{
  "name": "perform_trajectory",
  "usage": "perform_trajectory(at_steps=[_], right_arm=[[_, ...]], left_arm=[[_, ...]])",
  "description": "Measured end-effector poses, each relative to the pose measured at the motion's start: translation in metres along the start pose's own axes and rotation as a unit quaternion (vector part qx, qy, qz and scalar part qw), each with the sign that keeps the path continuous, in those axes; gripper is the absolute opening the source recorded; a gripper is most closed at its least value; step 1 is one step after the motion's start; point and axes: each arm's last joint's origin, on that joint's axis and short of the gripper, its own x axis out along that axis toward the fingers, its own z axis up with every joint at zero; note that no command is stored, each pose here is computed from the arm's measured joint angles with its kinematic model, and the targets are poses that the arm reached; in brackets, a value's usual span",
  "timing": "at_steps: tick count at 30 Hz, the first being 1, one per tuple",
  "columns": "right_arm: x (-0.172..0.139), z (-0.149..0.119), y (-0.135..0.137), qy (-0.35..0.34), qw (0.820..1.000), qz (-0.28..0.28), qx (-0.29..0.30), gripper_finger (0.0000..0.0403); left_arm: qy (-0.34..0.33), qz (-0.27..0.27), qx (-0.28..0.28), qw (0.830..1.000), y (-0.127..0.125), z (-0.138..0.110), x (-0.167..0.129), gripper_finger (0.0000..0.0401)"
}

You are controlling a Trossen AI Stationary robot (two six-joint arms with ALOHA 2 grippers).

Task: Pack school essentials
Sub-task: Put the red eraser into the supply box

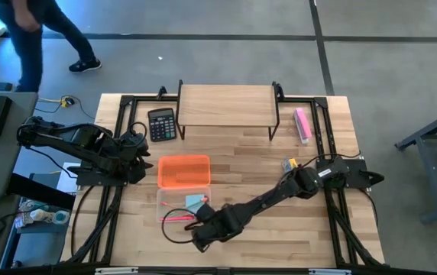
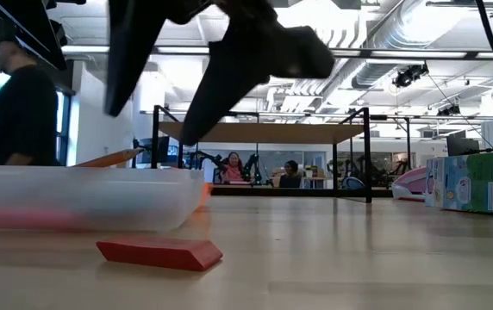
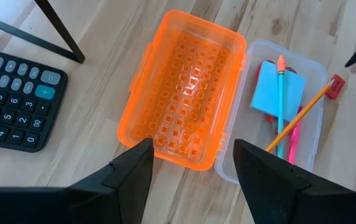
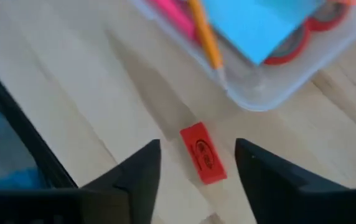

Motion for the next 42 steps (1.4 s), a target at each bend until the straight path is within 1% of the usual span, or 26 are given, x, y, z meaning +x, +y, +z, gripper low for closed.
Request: perform_trajectory(at_steps=[3, 7, 10, 15, 19, 24, 31, 39, 42], right_arm=[[0.006, -0.002, 0.000, 0.018, 0.998, 0.005, -0.052, 0.0215], [0.011, -0.004, 0.000, 0.024, 0.995, 0.002, -0.098, 0.0226], [0.012, -0.004, -0.001, 0.023, 0.991, 0.001, -0.129, 0.0224], [0.012, -0.003, 0.000, 0.006, 0.984, -0.004, -0.179, 0.0209], [0.021, -0.005, 0.000, 0.007, 0.977, -0.006, -0.215, 0.0198], [0.030, -0.009, 0.002, 0.007, 0.975, -0.004, -0.222, 0.0190], [0.046, -0.020, 0.001, 0.016, 0.972, -0.016, -0.235, 0.0188], [0.066, -0.031, -0.006, 0.033, 0.968, -0.058, -0.242, 0.0188], [0.069, -0.032, -0.007, 0.037, 0.967, -0.063, -0.244, 0.0180]], left_arm=[[0.000, 0.000, 0.000, 1.000, 0.000, 0.000, 0.000, 0.0211], [0.000, 0.000, -0.001, 1.000, 0.000, 0.000, 0.000, 0.0211], [0.000, 0.000, -0.002, 1.000, 0.000, 0.000, 0.000, 0.0211], [0.000, 0.001, -0.001, 1.000, 0.000, 0.000, 0.000, 0.0211], [0.000, 0.001, -0.010, 1.000, 0.000, 0.000, 0.000, 0.0211], [-0.001, 0.001, -0.012, 1.000, 0.000, 0.000, 0.000, 0.0211], [-0.004, 0.005, -0.013, 1.000, 0.000, 0.000, 0.000, 0.0211], [-0.009, 0.012, -0.013, 1.000, 0.001, 0.001, 0.000, 0.0211], [-0.009, 0.013, -0.013, 1.000, 0.001, 0.001, 0.000, 0.0211]])
